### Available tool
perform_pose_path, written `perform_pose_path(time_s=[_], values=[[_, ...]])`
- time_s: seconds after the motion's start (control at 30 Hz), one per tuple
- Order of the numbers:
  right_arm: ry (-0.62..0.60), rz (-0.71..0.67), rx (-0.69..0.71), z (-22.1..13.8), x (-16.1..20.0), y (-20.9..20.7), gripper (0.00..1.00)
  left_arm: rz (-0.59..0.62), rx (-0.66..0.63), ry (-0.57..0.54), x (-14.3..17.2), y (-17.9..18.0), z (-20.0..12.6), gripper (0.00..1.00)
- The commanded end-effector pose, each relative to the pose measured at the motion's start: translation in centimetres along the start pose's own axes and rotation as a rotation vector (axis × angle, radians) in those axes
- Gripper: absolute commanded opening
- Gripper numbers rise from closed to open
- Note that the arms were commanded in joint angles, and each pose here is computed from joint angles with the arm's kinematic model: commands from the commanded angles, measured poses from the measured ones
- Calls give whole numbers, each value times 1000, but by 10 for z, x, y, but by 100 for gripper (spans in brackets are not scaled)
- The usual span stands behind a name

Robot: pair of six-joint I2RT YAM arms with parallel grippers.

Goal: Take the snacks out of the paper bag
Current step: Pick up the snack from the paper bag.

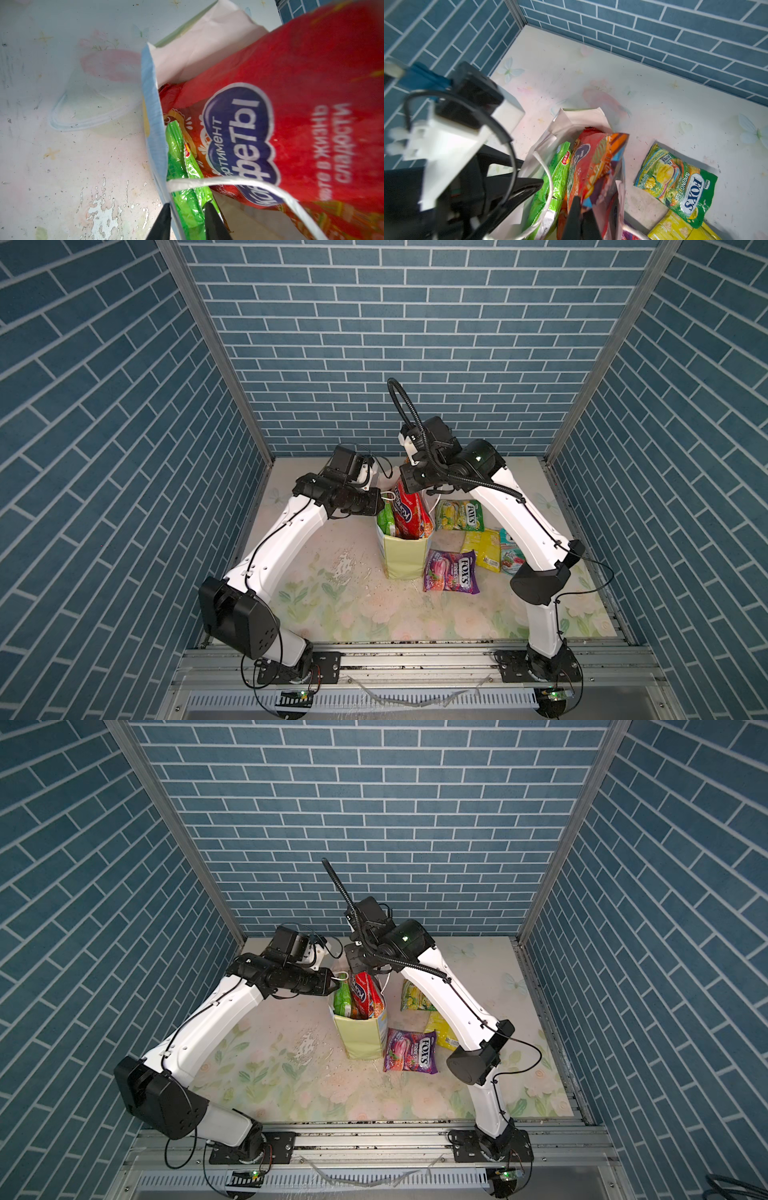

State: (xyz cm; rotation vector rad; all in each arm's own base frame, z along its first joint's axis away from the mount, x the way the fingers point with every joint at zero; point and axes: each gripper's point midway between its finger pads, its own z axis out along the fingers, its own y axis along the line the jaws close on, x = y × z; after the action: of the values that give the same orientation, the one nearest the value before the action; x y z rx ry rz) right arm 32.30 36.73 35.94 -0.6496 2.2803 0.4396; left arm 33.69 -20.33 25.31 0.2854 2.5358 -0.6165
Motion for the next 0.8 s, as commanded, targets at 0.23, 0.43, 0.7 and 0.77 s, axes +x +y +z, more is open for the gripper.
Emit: perform_pose_path(time_s=[0.23,0.43,0.7,0.77], values=[[-348,10,-126,-85,-73,16,0,12,0,26,5,-2,1,30],[-402,-5,-124,-103,-82,14,0,13,-2,18,3,-2,-1,31],[-481,-25,-140,-130,-94,14,0,16,0,14,2,-3,-2,31],[-503,-27,-141,-137,-97,13,0,15,-1,14,3,-2,-1,31]])
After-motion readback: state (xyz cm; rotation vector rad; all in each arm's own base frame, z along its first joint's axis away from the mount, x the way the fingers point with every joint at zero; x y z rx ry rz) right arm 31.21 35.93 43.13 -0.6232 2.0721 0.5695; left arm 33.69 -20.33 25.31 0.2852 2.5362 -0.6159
